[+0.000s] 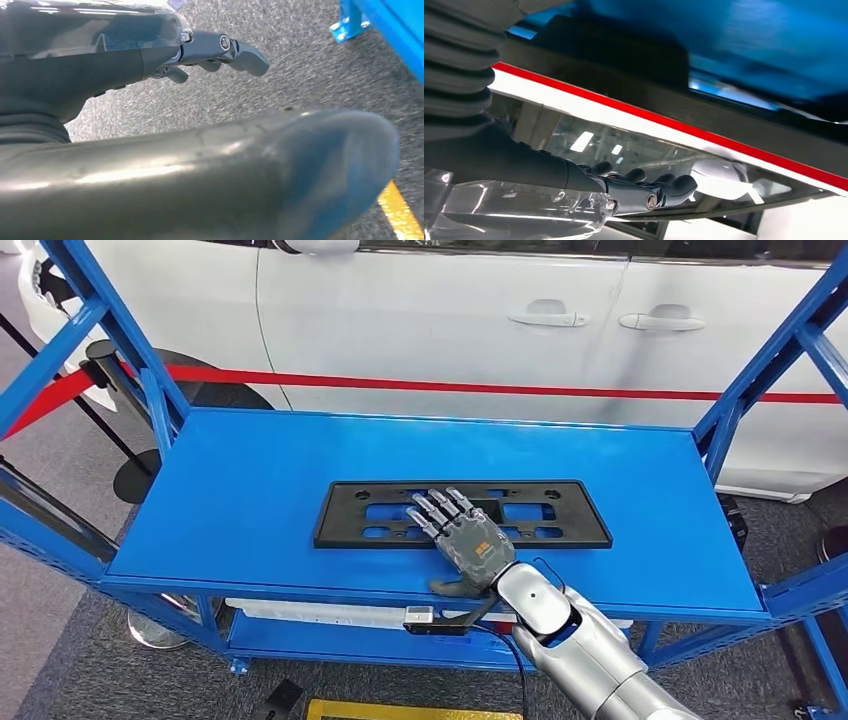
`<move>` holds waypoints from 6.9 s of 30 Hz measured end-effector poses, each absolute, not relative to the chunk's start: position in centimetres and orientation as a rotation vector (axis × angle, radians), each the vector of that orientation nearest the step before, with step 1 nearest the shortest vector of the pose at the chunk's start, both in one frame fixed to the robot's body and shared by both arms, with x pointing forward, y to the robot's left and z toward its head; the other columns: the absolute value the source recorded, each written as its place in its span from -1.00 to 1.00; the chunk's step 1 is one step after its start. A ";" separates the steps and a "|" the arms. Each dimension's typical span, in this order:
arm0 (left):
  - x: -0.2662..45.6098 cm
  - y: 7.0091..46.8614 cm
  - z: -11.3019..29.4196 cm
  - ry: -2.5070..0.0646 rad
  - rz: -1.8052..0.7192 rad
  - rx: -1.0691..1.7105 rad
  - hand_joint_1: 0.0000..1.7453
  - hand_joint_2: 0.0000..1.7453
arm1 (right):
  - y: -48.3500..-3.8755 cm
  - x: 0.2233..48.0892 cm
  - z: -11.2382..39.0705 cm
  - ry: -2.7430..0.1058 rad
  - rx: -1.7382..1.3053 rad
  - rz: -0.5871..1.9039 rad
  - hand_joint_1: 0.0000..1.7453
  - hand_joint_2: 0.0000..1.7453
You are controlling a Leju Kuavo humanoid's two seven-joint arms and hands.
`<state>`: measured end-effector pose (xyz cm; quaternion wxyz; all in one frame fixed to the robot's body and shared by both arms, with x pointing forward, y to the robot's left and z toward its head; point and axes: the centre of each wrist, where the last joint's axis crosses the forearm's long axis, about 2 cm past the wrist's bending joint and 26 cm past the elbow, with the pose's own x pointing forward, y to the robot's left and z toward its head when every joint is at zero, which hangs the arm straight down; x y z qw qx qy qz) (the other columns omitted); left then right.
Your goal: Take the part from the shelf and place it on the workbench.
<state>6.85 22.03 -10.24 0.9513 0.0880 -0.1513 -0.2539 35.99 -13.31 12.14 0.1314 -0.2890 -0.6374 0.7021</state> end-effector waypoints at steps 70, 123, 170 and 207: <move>7.0 22.6 -10.2 -0.432 -0.385 0.335 -1.00 1.00 | -19.2 31.8 25.3 -2.275 1.058 0.497 1.00 1.00; 6.8 22.6 -10.3 -0.322 -0.349 0.274 -1.00 1.00 | -19.2 32.2 25.3 -2.223 0.967 0.520 1.00 1.00; 6.9 22.4 -10.2 -0.331 -0.368 0.255 -1.00 1.00 | -19.3 32.5 25.5 -2.228 0.961 0.507 1.00 1.00; 7.0 22.3 -10.2 -0.346 -0.399 0.260 -1.00 1.00 | -20.0 32.1 24.9 -2.180 0.986 0.470 1.00 1.00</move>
